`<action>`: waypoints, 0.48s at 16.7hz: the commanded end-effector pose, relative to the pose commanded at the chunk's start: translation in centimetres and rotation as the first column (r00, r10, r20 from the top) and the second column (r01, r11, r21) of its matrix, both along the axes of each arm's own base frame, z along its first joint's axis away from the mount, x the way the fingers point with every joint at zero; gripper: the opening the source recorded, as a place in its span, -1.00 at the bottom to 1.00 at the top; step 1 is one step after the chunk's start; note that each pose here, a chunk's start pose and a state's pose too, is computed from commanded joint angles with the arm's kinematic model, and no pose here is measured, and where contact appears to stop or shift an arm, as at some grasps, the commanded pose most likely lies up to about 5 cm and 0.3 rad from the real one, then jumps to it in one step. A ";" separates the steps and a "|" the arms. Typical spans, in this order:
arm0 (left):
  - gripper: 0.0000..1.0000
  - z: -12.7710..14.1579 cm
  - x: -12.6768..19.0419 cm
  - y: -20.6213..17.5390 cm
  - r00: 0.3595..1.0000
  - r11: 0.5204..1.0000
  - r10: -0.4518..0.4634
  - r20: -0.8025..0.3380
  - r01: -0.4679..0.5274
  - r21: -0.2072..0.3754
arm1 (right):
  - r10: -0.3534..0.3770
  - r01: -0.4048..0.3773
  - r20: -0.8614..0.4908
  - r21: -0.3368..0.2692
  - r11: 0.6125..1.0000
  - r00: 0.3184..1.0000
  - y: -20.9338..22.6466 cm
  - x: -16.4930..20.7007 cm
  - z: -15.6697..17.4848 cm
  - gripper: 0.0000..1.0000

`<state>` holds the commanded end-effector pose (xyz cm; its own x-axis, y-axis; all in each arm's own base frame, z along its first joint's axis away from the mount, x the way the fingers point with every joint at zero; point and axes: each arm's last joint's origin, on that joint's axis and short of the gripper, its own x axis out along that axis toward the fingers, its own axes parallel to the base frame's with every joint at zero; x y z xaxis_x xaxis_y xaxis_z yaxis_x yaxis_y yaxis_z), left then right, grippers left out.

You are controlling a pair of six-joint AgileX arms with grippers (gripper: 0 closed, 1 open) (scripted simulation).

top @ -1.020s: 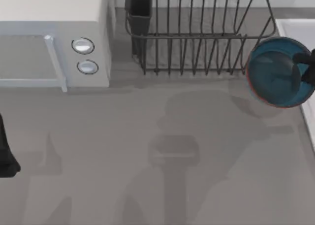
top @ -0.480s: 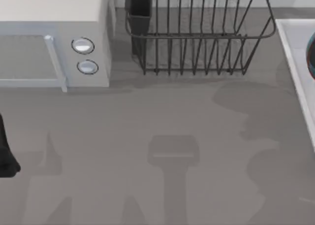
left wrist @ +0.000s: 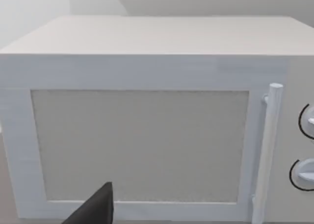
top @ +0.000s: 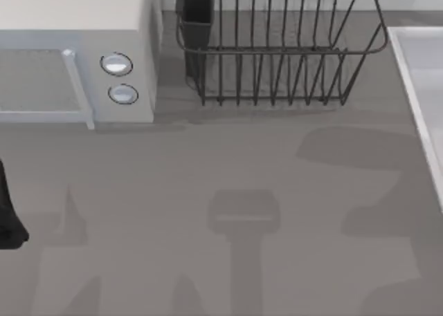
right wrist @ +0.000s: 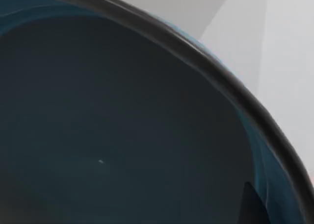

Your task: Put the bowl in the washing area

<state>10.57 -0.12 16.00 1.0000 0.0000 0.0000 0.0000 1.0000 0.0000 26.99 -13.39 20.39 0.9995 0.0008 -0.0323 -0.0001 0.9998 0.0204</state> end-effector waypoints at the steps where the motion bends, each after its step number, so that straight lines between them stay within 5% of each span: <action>1: 1.00 0.0 0.0 0.0 1.000 1.000 0.000 0.000 0.000 0.000 | -0.007 0.007 0.022 -0.014 1.000 1.000 -0.2 -0.2 0.3 -1.00; 8: 1.00 0.0 0.0 0.0 1.000 1.000 0.000 0.000 0.000 0.000 | -0.006 0.007 0.030 -0.018 1.000 1.000 -0.2 -0.1 0.4 -1.00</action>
<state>10.57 -0.12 16.00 1.0000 0.0000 0.0000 0.0000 1.0000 0.0000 26.88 -13.57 20.82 1.0000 -0.0058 -0.0025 0.0058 1.0000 0.0026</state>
